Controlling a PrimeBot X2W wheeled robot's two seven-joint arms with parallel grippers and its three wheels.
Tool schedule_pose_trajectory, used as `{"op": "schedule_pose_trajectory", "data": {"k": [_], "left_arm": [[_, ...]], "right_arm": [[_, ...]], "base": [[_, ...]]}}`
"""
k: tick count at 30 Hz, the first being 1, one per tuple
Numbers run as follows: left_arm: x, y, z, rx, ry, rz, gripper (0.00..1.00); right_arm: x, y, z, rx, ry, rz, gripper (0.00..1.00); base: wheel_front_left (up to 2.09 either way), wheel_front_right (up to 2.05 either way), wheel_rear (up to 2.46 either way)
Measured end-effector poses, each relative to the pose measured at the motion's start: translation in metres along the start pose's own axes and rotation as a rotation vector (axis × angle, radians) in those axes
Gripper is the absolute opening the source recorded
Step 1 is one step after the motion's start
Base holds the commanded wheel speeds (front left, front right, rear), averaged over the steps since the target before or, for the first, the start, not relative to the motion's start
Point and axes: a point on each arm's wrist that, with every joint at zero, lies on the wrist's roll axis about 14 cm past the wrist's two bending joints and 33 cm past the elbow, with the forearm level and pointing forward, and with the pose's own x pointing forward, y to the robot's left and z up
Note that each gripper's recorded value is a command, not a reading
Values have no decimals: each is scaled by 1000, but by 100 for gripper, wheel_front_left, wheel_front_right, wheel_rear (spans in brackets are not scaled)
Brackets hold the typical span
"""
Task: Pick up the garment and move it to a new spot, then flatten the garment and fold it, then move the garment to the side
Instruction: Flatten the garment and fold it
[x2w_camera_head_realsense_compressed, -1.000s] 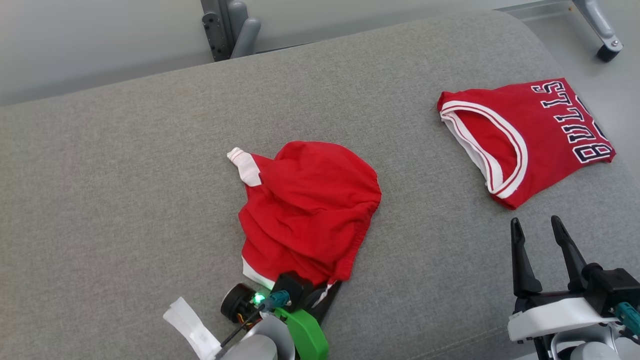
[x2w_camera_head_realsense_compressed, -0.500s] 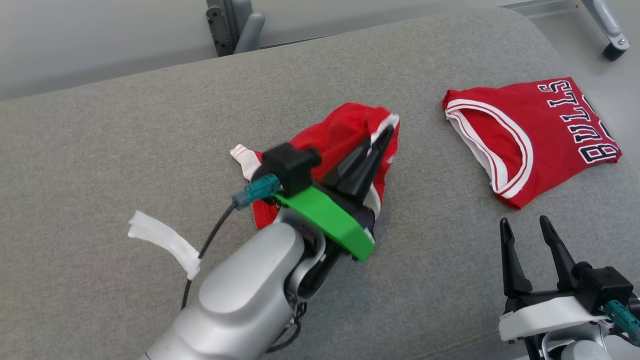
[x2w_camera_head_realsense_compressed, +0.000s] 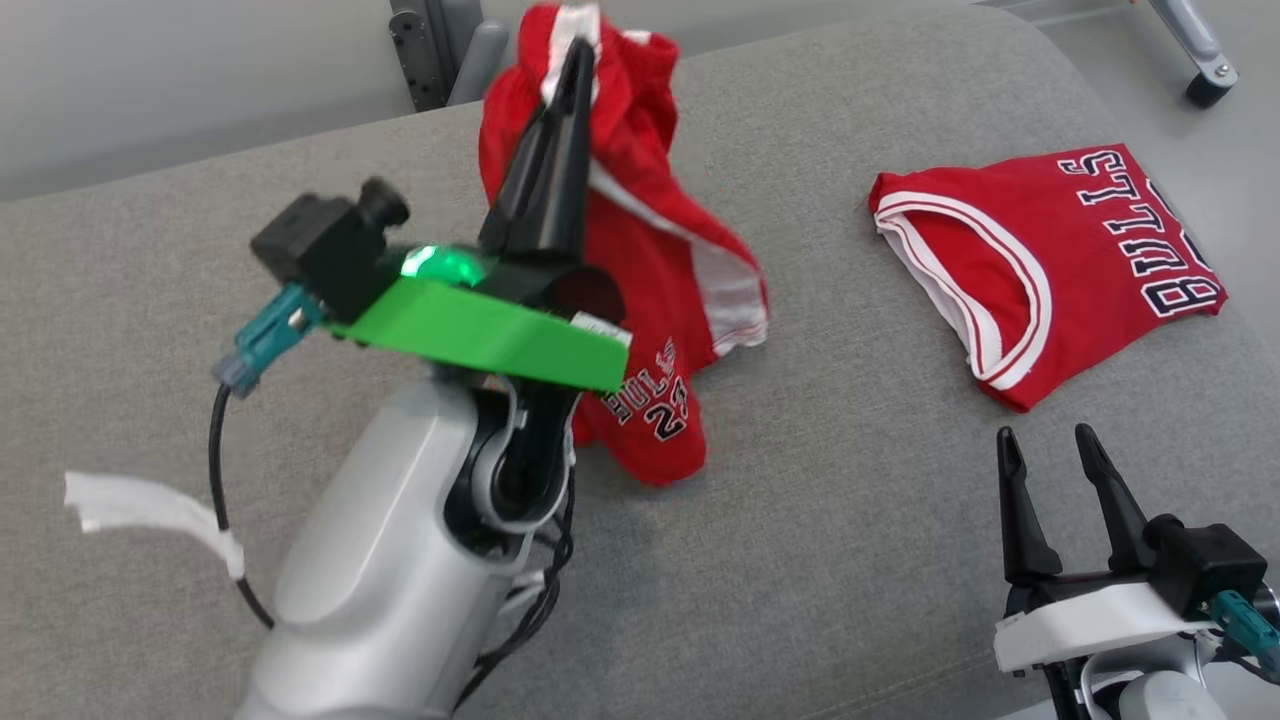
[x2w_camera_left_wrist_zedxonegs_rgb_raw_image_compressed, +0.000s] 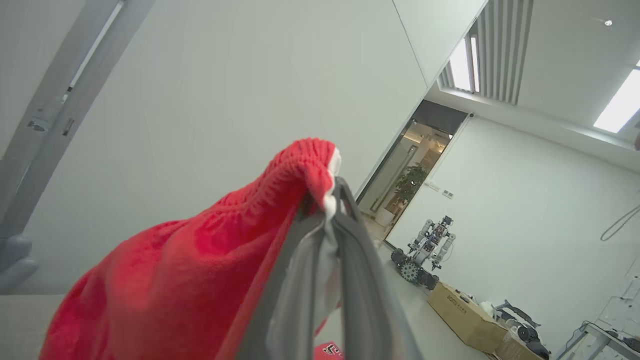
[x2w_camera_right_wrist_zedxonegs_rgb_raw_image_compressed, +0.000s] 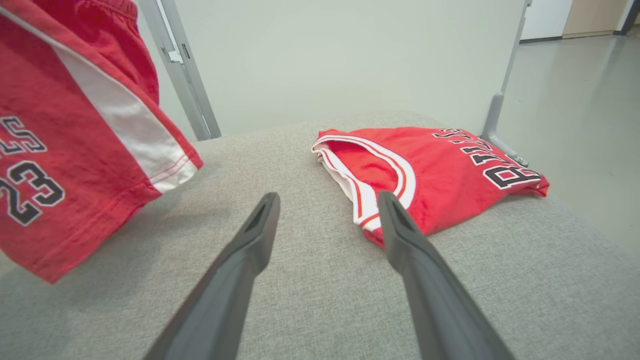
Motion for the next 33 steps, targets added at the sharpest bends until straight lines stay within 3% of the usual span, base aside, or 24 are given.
{"op": "schedule_pose_trajectory", "data": {"k": [4, 9, 14, 18, 26, 27, 28, 29, 30, 31, 33], "left_arm": [[-44, 55, -17, -2, 36, 200, 0], [-124, 136, -31, 38, 94, 533, 0], [-195, 186, -24, 27, 82, 797, 0], [-247, 206, -15, -1, 52, 951, 0], [-285, 203, -31, -24, 103, 1008, 0], [-288, 204, -31, -25, 103, 1016, 4], [-290, 204, -31, -26, 104, 1021, 16], [-291, 204, -32, -26, 105, 1023, 50], [-292, 204, -32, -28, 105, 1022, 93], [-292, 204, -32, -35, 102, 1021, 100], [-291, 203, -32, -39, 100, 1013, 100]], "right_arm": [[2, 0, -3, 4, 7, 0, 100], [8, 13, -10, 12, 27, 39, 100], [16, 29, -14, 17, 36, 86, 100], [20, 39, -18, 16, 45, 117, 100], [22, 47, -24, 14, 60, 143, 100], [22, 48, -24, 13, 61, 145, 100], [22, 48, -24, 12, 61, 147, 100], [22, 49, -24, 11, 61, 150, 100], [23, 50, -25, 9, 62, 152, 100], [23, 50, -25, 8, 63, 154, 100], [23, 50, -25, 5, 63, 156, 100]], "base": [[0, 0, 0], [0, 0, 0], [0, 0, 0], [0, 0, 0], [0, 0, 0], [0, 0, 0], [0, 0, 0], [0, 0, 0], [0, 0, 0], [0, 0, 0], [0, 0, 0]]}}
